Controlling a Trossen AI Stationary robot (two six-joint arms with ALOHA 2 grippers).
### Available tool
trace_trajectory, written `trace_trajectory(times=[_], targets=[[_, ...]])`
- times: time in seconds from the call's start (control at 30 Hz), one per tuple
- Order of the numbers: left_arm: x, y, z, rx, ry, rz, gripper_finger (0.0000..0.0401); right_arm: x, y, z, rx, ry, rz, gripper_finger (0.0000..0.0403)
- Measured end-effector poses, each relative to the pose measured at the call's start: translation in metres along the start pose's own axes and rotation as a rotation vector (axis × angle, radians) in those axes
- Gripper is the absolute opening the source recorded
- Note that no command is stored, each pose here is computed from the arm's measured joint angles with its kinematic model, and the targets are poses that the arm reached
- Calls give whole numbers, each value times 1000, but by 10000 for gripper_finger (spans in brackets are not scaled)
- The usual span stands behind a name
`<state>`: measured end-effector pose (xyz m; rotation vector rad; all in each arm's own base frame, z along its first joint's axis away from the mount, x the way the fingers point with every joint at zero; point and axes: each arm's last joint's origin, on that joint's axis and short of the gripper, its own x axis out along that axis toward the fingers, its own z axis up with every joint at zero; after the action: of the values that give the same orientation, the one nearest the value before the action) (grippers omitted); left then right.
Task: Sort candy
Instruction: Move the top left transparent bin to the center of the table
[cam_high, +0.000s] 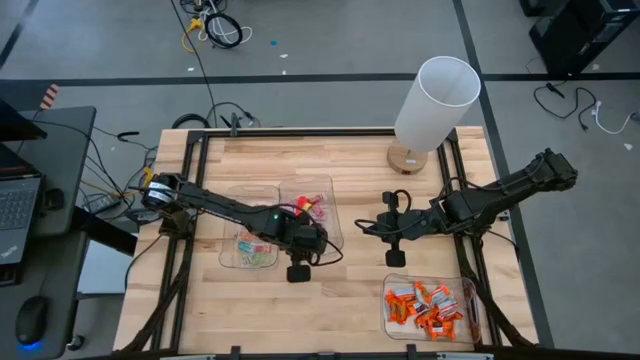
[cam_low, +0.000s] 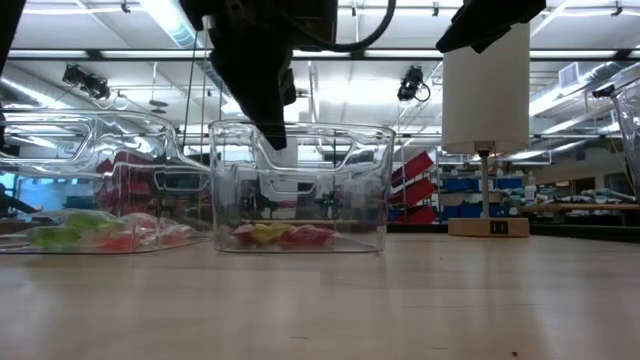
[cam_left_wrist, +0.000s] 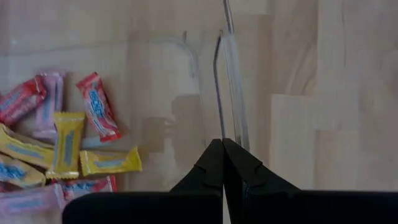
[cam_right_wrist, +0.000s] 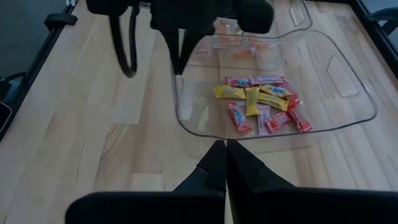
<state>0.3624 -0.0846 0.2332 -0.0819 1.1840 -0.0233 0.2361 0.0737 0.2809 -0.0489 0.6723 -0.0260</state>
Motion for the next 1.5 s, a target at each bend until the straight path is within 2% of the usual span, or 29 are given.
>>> trace_trajectory(times=[0.5, 1.0, 1.37, 1.5], targets=[[-1, -8, -11, -80, 90, 2, 0, 0, 0, 0, 0, -1, 0, 0], [-11, -19, -9, -67, 109, -45, 0, 0, 0, 0, 1, -2, 1, 0], [-15, -20, -19, -124, 208, -4, 0, 0, 0, 0, 1, -3, 1, 0], [-15, -20, -18, -123, 200, 10, 0, 0, 0, 0, 2, -4, 1, 0]])
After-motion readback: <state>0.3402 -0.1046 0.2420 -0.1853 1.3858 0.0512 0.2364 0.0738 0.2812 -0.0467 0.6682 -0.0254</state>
